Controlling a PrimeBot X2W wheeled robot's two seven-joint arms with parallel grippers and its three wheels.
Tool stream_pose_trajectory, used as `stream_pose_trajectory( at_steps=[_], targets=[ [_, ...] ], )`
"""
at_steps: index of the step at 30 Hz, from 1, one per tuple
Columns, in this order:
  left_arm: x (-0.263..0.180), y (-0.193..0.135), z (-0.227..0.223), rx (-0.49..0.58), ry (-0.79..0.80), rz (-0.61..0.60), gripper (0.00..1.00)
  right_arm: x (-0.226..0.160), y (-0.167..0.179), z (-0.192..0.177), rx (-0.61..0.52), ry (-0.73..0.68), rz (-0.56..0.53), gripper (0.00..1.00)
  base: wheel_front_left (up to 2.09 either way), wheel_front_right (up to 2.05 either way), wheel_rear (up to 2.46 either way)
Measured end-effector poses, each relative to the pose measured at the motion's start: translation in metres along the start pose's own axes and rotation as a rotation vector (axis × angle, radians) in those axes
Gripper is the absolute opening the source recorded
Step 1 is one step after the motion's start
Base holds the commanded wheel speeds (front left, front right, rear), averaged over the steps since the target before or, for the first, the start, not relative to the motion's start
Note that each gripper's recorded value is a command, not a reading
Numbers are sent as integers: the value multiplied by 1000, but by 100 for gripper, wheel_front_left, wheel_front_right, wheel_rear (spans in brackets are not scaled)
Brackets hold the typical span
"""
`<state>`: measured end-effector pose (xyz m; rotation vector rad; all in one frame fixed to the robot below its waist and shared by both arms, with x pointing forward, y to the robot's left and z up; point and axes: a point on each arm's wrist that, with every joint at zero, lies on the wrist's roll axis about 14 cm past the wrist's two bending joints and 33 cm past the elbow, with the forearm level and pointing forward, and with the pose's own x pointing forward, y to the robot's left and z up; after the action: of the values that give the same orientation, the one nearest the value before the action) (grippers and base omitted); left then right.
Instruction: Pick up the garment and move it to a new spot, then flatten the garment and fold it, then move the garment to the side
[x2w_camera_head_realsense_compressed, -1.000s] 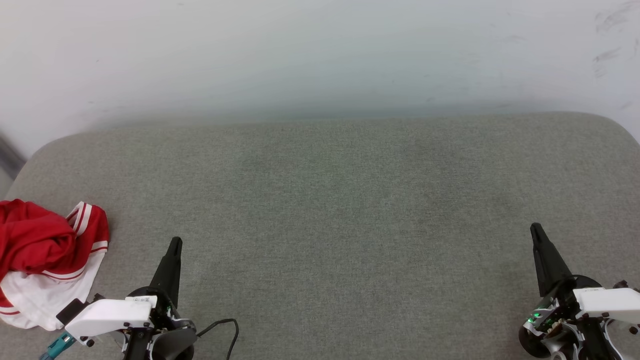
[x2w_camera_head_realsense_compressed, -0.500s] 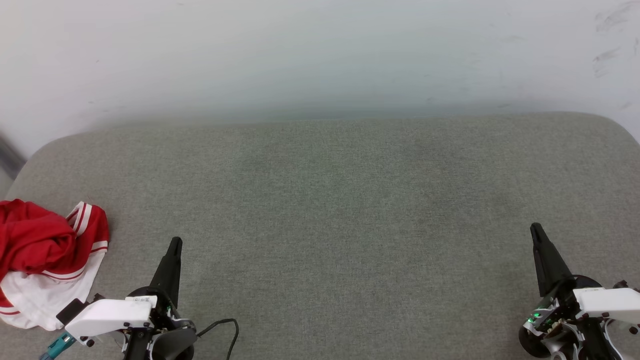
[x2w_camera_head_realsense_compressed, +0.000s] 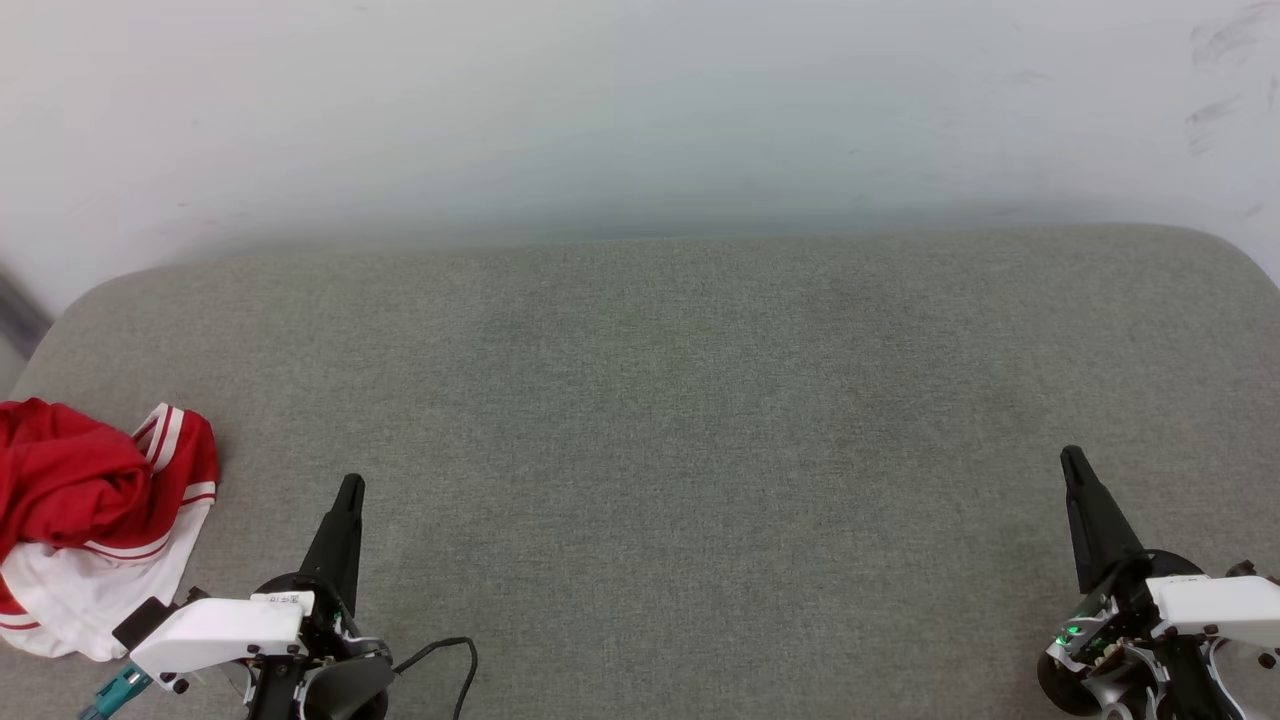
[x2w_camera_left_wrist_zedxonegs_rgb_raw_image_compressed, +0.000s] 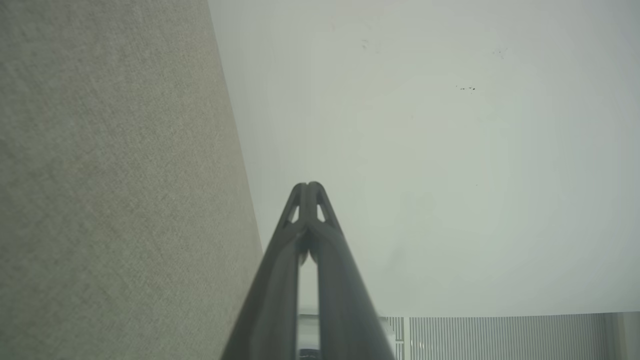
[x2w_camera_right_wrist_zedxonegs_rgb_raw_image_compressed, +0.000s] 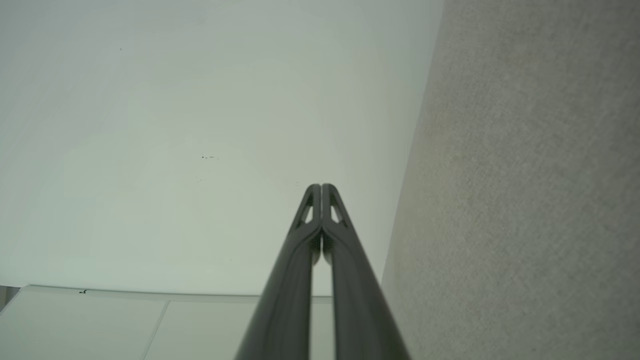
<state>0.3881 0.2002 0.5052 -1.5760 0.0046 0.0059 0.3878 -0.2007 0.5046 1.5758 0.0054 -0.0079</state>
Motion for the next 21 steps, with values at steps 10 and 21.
stream_pose_trajectory(
  at_steps=[10,21],
  targets=[
    [-10,22,-3,-7,1,64,100,-11,-22,2,4,-10,-64,100,0,0,0],
    [-5,3,-16,15,11,5,100,-9,-6,-1,-32,-27,-15,100,0,0,0]
  ],
)
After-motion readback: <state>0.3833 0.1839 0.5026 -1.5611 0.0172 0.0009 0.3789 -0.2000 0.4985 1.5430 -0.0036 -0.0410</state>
